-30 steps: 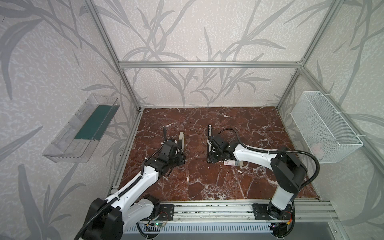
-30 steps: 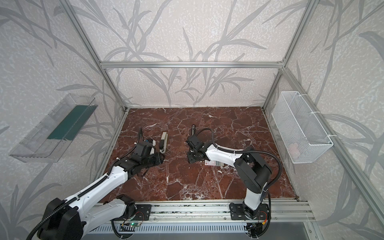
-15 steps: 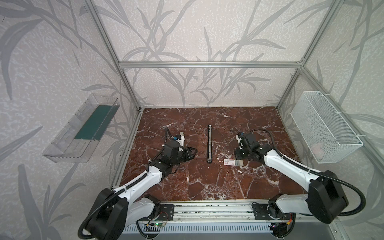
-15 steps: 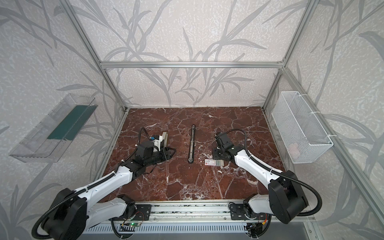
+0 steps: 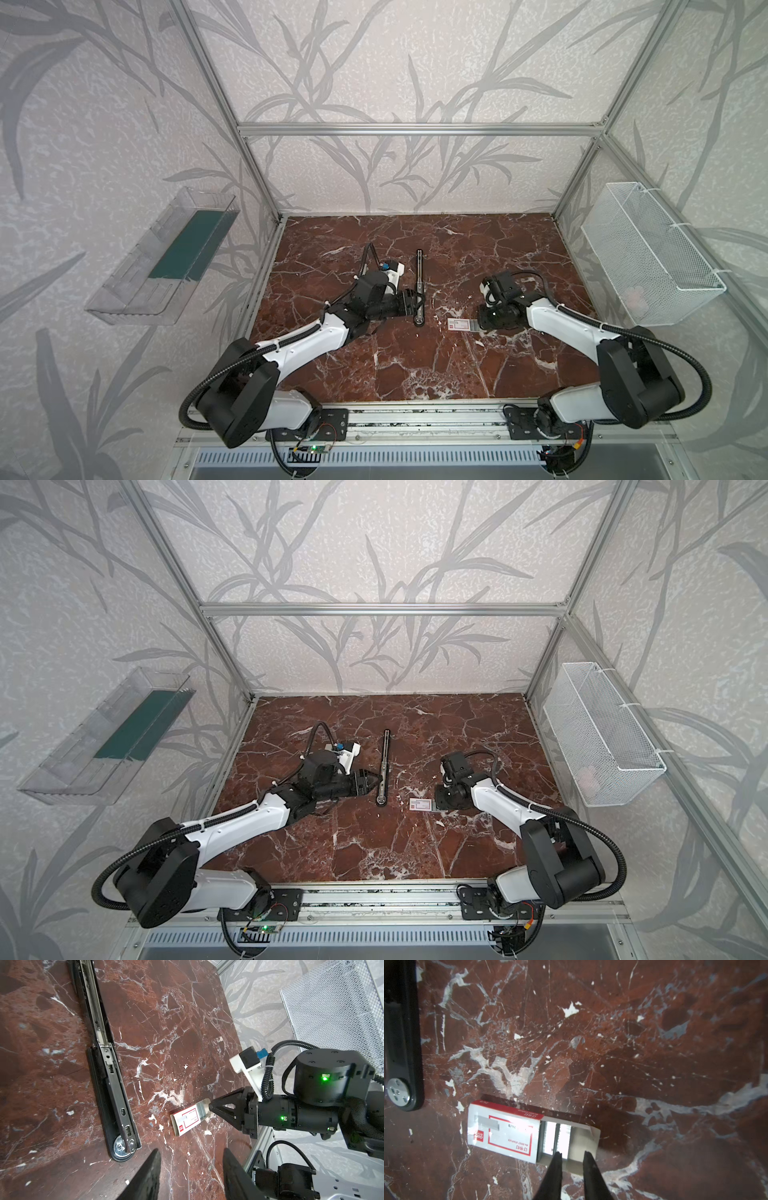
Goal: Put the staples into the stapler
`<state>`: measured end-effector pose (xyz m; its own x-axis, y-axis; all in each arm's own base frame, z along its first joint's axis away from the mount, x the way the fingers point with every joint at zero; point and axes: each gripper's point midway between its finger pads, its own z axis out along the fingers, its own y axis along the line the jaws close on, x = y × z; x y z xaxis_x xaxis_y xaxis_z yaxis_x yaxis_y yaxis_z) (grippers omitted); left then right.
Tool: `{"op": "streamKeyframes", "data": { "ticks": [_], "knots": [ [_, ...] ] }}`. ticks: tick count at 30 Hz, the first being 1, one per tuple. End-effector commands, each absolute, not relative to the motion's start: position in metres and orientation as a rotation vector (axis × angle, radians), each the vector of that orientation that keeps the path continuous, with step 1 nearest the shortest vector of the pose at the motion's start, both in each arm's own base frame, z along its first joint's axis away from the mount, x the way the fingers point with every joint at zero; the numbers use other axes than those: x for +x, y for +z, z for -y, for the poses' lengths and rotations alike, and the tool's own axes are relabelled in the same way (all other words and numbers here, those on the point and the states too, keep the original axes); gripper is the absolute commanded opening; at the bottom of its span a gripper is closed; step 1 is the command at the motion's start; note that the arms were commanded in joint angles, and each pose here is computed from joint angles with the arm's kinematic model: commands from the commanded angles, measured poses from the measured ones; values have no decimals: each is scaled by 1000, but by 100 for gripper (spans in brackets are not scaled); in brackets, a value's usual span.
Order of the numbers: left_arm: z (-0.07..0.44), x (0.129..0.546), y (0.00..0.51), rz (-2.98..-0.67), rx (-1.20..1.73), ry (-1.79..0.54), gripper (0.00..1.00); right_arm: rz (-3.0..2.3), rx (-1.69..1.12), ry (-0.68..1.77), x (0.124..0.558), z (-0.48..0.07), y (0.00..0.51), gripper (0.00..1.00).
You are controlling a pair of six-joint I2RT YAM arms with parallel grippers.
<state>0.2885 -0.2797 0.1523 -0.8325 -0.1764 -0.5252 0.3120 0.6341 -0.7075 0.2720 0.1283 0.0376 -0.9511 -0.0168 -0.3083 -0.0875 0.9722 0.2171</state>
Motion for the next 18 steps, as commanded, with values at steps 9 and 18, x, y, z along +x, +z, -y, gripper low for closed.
{"op": "streamKeyframes", "data": {
  "ticks": [9, 18],
  "knots": [
    [274, 289, 141, -2325, 97, -1085, 48, -2855, -97, 332, 270, -130, 26, 21],
    [272, 287, 136, -2339, 87, -1077, 48, -2890, -92, 309, 266, -128, 14, 18]
  ]
}}
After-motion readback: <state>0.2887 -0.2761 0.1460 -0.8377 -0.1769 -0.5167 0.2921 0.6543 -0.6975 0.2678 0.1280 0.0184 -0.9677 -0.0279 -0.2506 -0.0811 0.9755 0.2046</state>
